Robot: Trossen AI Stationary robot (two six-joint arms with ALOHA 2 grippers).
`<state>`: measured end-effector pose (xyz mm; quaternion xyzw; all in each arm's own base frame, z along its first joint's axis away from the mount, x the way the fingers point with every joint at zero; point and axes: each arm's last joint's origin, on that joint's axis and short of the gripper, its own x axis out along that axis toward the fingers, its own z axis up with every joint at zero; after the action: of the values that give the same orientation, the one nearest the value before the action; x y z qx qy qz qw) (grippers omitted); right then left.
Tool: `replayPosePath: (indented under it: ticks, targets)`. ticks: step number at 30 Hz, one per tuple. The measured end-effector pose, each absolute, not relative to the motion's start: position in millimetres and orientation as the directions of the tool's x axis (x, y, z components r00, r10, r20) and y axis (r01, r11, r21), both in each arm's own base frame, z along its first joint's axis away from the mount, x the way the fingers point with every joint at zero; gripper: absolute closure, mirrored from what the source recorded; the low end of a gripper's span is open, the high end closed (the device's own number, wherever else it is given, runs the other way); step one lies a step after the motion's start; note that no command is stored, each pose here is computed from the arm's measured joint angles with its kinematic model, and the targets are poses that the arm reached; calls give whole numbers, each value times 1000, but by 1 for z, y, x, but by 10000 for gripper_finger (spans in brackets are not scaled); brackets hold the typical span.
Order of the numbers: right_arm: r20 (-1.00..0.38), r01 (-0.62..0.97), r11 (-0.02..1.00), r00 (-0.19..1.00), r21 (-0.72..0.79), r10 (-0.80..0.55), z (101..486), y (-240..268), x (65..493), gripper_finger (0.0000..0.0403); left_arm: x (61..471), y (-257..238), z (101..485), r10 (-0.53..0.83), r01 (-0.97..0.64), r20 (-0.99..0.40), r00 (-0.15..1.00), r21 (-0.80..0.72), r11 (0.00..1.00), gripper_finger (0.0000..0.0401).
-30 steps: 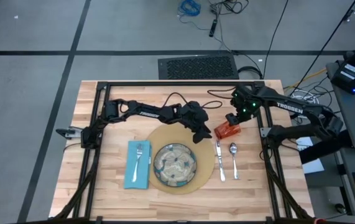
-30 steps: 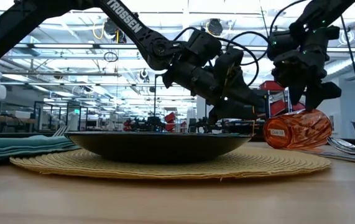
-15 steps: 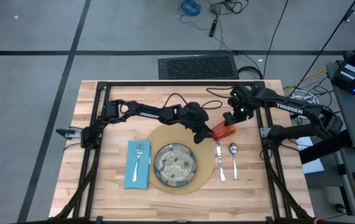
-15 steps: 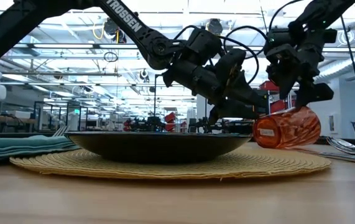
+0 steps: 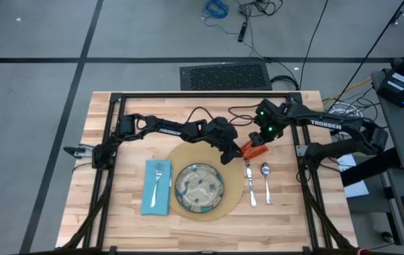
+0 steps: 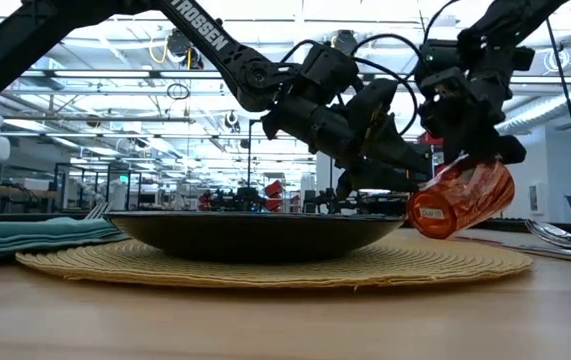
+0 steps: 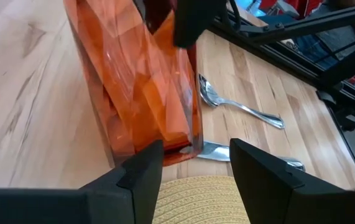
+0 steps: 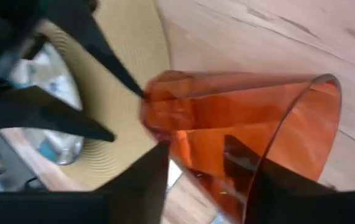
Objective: Set table place
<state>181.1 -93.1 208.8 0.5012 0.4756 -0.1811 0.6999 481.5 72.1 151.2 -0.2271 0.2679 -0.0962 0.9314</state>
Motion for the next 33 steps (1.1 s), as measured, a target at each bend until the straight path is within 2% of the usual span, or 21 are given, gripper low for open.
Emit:
replayPosePath:
  ticks: [6,11,15,18,20,22,25,27,30,33]
  targets:
    - [-831,678,486,497,552,250,202,-95,195,385,481,72,151,-297,54,-457,838,-473,879,230]
    - [-866,700,524,466,485,180,215,-97,197,399,480,72,152,-299,53,-465,833,-471,881,230]
    - [-912,716,582,392,386,123,245,-94,197,401,471,71,180,-272,59,-489,829,-408,911,230]
    - [-940,709,640,336,296,63,265,-87,201,401,455,70,204,-201,16,-573,794,-311,950,230]
    - [-939,680,684,344,265,22,277,-82,209,401,437,70,219,-106,-46,-673,732,-204,978,230]
    - [-957,662,719,291,211,12,281,-76,211,401,416,68,235,38,-126,-773,633,-54,991,230]
    - [-975,650,749,222,126,-28,286,-73,214,402,378,69,253,288,-230,-871,398,209,951,230]
    - [-981,646,758,190,92,-43,288,-73,212,402,352,70,263,389,-261,-888,247,325,909,230]
    - [-975,627,773,218,98,-54,286,-78,219,402,314,68,279,413,-281,-903,116,369,886,230]
    - [-973,588,804,226,90,-56,279,-82,229,402,281,62,293,410,-322,-908,90,363,874,230]
